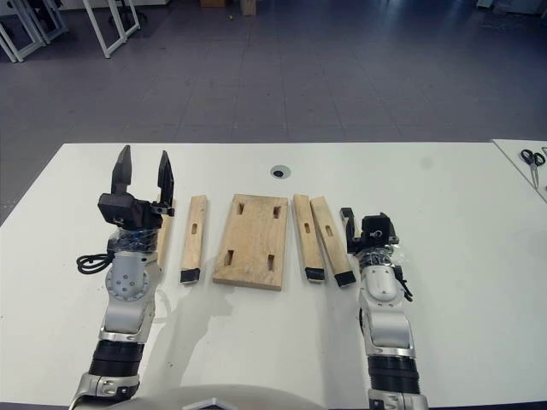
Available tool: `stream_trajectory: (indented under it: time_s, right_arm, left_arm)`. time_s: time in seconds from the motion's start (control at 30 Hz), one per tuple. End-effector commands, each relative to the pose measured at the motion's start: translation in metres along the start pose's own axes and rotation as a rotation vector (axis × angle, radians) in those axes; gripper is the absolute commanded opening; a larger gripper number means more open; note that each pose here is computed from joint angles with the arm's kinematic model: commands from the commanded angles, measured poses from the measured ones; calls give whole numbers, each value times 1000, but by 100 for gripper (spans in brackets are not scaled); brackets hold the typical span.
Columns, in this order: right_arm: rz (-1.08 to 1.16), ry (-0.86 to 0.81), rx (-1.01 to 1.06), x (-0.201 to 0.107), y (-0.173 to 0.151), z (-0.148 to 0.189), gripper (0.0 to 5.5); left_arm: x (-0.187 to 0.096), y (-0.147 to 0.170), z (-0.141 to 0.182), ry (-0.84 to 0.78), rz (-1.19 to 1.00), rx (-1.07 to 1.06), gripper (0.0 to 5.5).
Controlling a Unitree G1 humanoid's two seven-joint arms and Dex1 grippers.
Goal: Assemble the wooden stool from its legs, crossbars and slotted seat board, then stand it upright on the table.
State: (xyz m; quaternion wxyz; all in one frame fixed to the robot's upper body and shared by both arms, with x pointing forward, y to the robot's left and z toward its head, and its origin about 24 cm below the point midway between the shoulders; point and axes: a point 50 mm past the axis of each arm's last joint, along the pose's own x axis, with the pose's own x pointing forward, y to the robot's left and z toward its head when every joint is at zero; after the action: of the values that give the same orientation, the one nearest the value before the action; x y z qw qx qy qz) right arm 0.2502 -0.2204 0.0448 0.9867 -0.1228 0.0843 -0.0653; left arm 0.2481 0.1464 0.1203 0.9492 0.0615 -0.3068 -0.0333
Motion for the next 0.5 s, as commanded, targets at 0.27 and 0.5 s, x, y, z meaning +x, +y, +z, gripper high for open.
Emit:
stream_trajectory:
  time_s: [0.27, 0.5]
  right_arm:
    - [151, 314, 16, -15, 2, -40, 317]
    - [190, 377, 146, -15, 3, -42, 210]
  left_arm:
    - [-5, 1, -8, 55, 23, -16, 283]
    - [-5, 2, -10, 64, 32, -28, 288]
